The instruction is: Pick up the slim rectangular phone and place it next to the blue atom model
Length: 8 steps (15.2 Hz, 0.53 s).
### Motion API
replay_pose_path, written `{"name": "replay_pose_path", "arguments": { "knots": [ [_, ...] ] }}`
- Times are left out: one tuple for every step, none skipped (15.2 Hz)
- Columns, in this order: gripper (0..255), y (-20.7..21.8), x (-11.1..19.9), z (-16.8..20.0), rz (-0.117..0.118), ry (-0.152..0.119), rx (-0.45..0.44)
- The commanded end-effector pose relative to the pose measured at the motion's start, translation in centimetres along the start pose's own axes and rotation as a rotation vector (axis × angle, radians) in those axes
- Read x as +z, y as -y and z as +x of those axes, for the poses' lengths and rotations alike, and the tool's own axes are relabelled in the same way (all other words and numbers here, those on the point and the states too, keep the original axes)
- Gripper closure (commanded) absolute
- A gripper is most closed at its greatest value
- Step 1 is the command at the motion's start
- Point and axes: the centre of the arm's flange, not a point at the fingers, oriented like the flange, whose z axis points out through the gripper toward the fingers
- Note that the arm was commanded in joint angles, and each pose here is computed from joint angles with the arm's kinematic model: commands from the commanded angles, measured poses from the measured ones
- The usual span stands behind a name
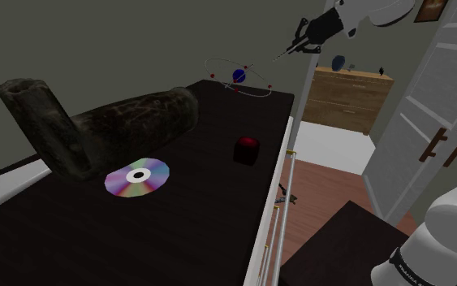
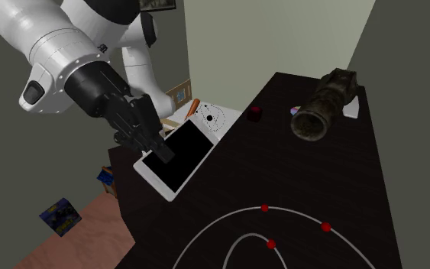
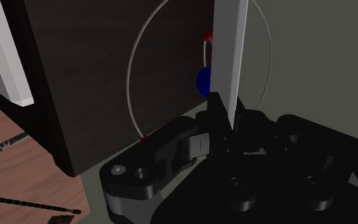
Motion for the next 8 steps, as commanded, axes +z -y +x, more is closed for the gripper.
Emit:
{"name": "replay_pose_path", "arguments": {
  "knots": [
    [255, -0.7, 0.7, 0.0, 0.000, 0.000, 0.000],
    [255, -1.1, 1.1, 0.0, 0.000, 0.000, 0.000],
    [255, -1.5, 1.4, 0.0, 0.000, 0.000, 0.000],
    [255, -1.9, 1.8, 0.0, 0.000, 0.000, 0.000],
    [255, -2.4, 2.1, 0.0, 0.000, 0.000, 0.000],
    [255, -2.8, 2.4, 0.0, 0.000, 0.000, 0.000],
    [255, -3.2, 2.8, 0.0, 0.000, 0.000, 0.000],
    [255, -3.6, 3.1, 0.0, 0.000, 0.000, 0.000]
  ]
}}
